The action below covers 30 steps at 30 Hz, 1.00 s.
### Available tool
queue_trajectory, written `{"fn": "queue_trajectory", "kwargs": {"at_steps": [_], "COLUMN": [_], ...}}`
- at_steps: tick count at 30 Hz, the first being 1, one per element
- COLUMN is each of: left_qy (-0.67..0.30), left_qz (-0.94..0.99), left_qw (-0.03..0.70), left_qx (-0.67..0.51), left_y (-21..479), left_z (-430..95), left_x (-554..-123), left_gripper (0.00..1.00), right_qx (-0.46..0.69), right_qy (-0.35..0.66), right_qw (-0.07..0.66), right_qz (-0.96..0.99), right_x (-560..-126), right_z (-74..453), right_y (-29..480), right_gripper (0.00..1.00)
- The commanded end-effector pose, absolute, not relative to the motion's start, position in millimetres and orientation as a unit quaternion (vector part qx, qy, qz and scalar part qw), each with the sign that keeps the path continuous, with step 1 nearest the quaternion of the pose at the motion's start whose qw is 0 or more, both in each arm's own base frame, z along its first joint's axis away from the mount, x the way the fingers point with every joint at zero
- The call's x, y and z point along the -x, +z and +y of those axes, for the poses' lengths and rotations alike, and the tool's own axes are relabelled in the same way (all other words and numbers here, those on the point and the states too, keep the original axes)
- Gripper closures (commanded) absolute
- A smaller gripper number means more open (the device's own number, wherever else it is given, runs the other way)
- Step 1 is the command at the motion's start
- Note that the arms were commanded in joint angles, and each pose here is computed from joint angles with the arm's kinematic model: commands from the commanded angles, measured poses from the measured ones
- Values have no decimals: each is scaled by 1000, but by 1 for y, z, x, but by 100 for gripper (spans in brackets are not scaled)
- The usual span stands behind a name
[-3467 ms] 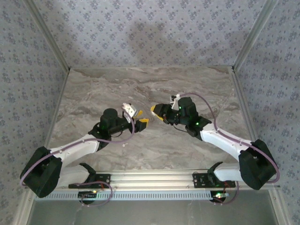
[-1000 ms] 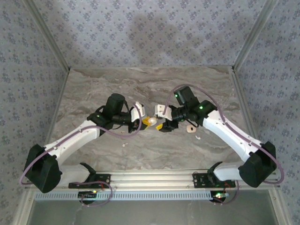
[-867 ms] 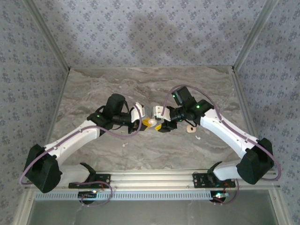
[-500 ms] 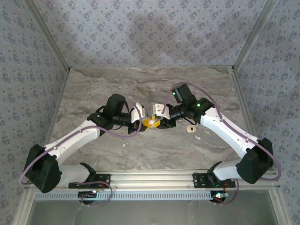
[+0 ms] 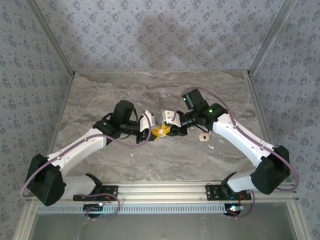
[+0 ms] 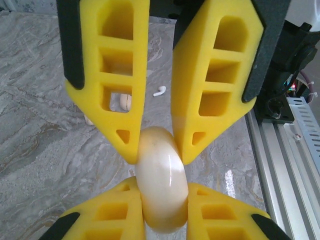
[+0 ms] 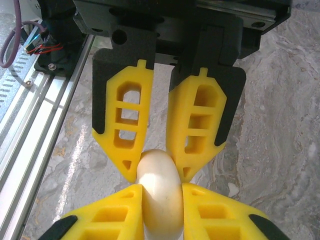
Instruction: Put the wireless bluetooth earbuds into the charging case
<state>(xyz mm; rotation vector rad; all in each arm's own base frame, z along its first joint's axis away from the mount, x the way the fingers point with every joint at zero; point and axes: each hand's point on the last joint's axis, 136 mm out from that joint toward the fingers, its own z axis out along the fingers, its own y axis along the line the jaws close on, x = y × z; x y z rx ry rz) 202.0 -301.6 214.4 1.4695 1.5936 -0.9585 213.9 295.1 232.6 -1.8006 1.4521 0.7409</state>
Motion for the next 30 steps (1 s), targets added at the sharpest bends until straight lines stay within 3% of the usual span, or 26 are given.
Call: {"fn": "queue_trajectory", "kwargs": {"at_steps": [1,5,8,14,30], "left_qy": [-368,-359,-368,-384,-414], "left_qz": [605,616,621,623,599], "left_qw": [410,421,434,446,440], "left_qx": [-575,-561,-539,-515,-525], "left_y": [239,235,237,240,252], "left_z": [-303,-301,-299,-297,-300], "left_x": [-207,-214,-220,-224,-213], "left_gripper": [73,56,50,48,47], "right_qx": [699,694,675,640,624], "right_qy": [302,299,310,333,379], "right_qw": [346,355,374,417,431], "right_qz": [549,550,556,553,530], "right_x": [-205,-203,-203,-208,-206], "right_z": [294,286,281,277,282], "right_y": [243,245,244,255,271], "right_gripper": [80,80,80,81,80]}}
